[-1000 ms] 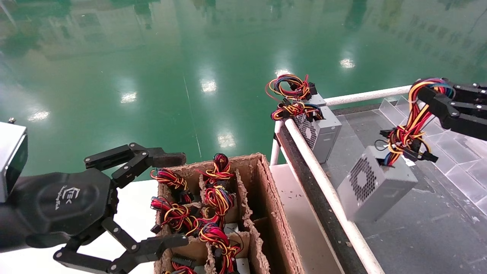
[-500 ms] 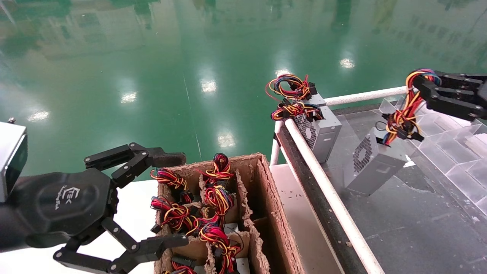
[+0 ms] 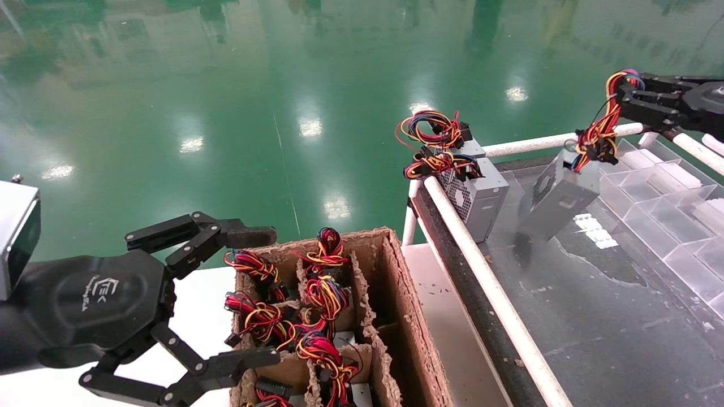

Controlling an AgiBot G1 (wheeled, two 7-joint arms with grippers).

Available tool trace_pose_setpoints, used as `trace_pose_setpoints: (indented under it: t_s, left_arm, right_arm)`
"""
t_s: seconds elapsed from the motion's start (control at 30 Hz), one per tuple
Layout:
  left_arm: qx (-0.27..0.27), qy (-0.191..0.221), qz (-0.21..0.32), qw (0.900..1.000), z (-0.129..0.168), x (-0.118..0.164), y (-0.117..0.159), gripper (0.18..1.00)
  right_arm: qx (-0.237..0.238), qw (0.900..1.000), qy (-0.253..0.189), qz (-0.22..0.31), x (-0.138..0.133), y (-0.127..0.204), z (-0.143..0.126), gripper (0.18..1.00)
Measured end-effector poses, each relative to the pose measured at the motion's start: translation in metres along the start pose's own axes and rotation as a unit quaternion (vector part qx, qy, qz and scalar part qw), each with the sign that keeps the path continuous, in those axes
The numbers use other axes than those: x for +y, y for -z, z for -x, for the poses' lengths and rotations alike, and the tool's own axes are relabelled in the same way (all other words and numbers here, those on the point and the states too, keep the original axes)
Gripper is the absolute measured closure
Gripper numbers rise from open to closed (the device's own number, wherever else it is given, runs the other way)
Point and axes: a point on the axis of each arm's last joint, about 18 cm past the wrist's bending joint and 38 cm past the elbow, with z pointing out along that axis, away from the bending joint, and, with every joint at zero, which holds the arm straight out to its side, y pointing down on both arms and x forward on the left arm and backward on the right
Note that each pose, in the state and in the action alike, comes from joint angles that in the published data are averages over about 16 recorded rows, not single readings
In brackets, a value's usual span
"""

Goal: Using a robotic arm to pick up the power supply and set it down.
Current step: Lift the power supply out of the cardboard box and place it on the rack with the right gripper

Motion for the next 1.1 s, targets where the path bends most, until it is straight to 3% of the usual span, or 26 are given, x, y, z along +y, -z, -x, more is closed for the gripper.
trace_pose_setpoints:
  t_s: [0.27, 1.1]
  left_arm:
    - [0.000, 0.000, 0.000, 1.0000, 0.0000, 0.0000, 0.0000, 0.183]
    - [0.000, 0.000, 0.000, 1.0000, 0.0001, 0.0000, 0.0000, 0.183]
  right_arm:
    - [0.026, 1.000, 0.002, 0.008, -0.0013, -0.0086, -0.0081, 0.987]
    - [0.039, 0.999, 0.014, 0.023, 0.0055, -0.0116, -0.0115, 0.987]
